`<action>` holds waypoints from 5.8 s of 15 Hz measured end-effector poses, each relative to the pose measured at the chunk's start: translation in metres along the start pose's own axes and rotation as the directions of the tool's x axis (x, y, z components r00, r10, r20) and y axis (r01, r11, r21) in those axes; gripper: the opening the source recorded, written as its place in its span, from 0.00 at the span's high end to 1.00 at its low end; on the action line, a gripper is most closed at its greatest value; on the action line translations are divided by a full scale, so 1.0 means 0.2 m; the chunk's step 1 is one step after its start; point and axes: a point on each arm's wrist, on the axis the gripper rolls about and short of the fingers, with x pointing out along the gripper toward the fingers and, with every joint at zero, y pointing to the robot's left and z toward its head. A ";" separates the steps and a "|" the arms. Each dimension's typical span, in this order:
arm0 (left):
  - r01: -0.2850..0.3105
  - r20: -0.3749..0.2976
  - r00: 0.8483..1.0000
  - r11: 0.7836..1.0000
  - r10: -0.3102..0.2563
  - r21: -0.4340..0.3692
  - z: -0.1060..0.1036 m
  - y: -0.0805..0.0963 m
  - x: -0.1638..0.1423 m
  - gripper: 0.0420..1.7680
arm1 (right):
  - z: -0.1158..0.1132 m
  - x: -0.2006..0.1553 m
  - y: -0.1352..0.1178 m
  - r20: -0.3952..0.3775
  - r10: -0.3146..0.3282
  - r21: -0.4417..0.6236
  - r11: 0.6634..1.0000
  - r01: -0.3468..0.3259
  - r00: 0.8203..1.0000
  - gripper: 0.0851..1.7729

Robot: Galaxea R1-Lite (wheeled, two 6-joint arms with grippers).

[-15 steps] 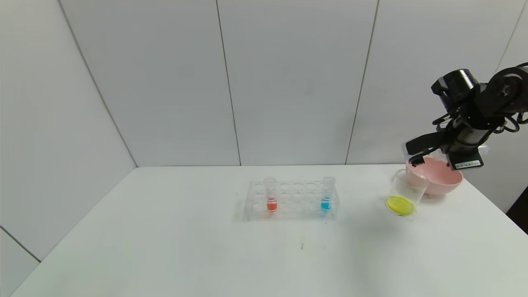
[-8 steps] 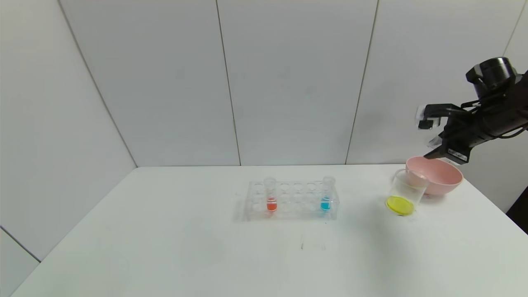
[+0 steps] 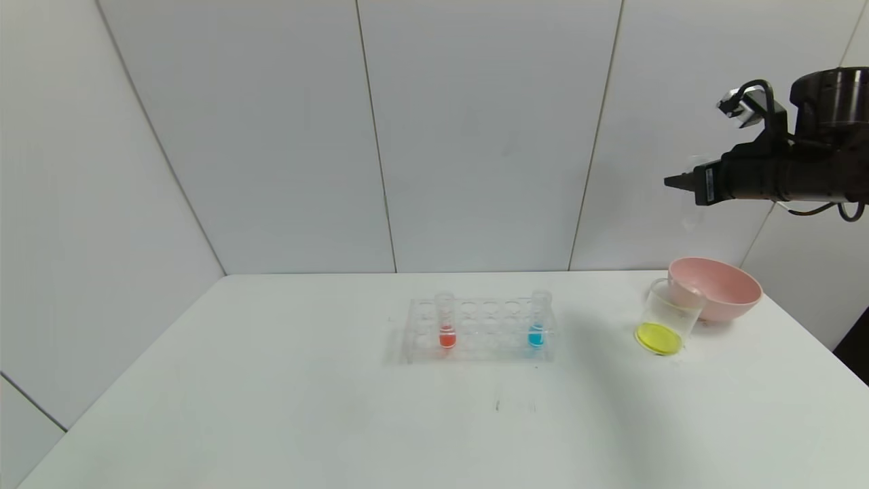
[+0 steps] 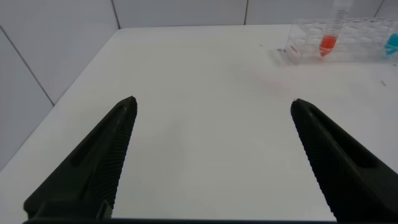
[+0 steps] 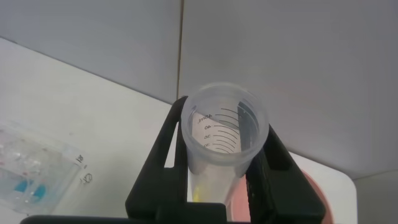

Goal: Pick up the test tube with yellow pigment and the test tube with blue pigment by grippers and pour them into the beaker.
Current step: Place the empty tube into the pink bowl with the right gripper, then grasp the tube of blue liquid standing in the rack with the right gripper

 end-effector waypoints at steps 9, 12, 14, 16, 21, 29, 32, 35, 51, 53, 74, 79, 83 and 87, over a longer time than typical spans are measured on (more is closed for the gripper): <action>0.000 0.000 1.000 1.000 0.000 0.000 0.00 0.00 0.00 0.00 | -0.35 -0.31 0.09 0.150 -0.085 0.075 0.994 0.075 0.985 0.70; 0.000 0.000 1.000 1.000 0.000 0.000 0.00 0.00 0.00 0.00 | -0.45 -0.44 0.09 0.168 -0.133 0.083 0.989 0.120 0.977 0.70; 0.000 0.000 1.000 1.000 0.000 0.000 0.00 0.00 0.00 0.00 | -0.49 -0.49 0.08 0.166 -0.159 0.092 0.985 0.145 0.973 0.70; 0.000 0.000 1.000 1.000 0.000 0.000 0.00 0.00 0.00 0.00 | -0.50 -0.50 0.06 0.170 -0.176 0.150 0.977 0.152 0.970 0.70; 0.000 0.000 1.000 1.000 0.000 0.000 0.00 0.00 0.00 0.00 | -0.51 -0.40 -0.06 0.196 -0.218 0.166 0.968 0.187 0.956 0.70; 0.000 0.000 1.000 1.000 0.000 0.000 0.00 0.00 0.00 0.00 | -0.59 0.04 -0.35 0.208 -0.313 0.179 0.944 0.278 0.927 0.70; 0.000 0.000 1.000 1.000 0.000 0.000 0.00 0.00 0.00 0.00 | -0.65 0.18 -0.41 0.202 -0.341 0.186 0.934 0.306 0.918 0.70; 0.000 0.000 1.000 1.000 0.000 0.000 0.00 0.00 0.00 0.00 | -0.70 0.26 -0.43 0.188 -0.340 0.189 0.933 0.306 0.921 0.70; 0.000 0.000 1.000 1.000 0.000 0.000 0.00 0.00 0.00 0.00 | -0.56 0.29 -0.15 0.215 -0.338 0.205 0.933 0.296 0.916 0.15; 0.000 0.000 1.000 1.000 0.000 0.000 0.00 0.00 0.00 0.00 | -0.51 0.30 0.03 0.217 -0.315 0.206 0.940 0.272 0.924 0.13; 0.000 0.000 1.000 1.000 0.000 0.000 0.00 0.00 0.00 0.00 | -0.85 -0.70 1.32 0.131 -0.167 0.250 0.959 0.130 0.977 0.04; 0.000 0.000 1.000 1.000 0.000 0.000 0.00 0.00 0.00 0.00 | -0.90 -0.66 1.41 0.096 -0.084 0.232 0.971 0.060 0.992 0.04; 0.000 0.000 1.000 1.000 0.000 0.000 0.00 0.00 0.00 0.00 | -0.87 -0.54 1.47 0.110 -0.094 0.249 0.966 0.064 0.990 0.04; 0.000 0.000 1.000 1.000 0.000 0.000 0.00 0.00 0.00 0.00 | -0.86 -0.36 1.48 0.105 -0.138 0.262 0.959 0.107 0.985 0.04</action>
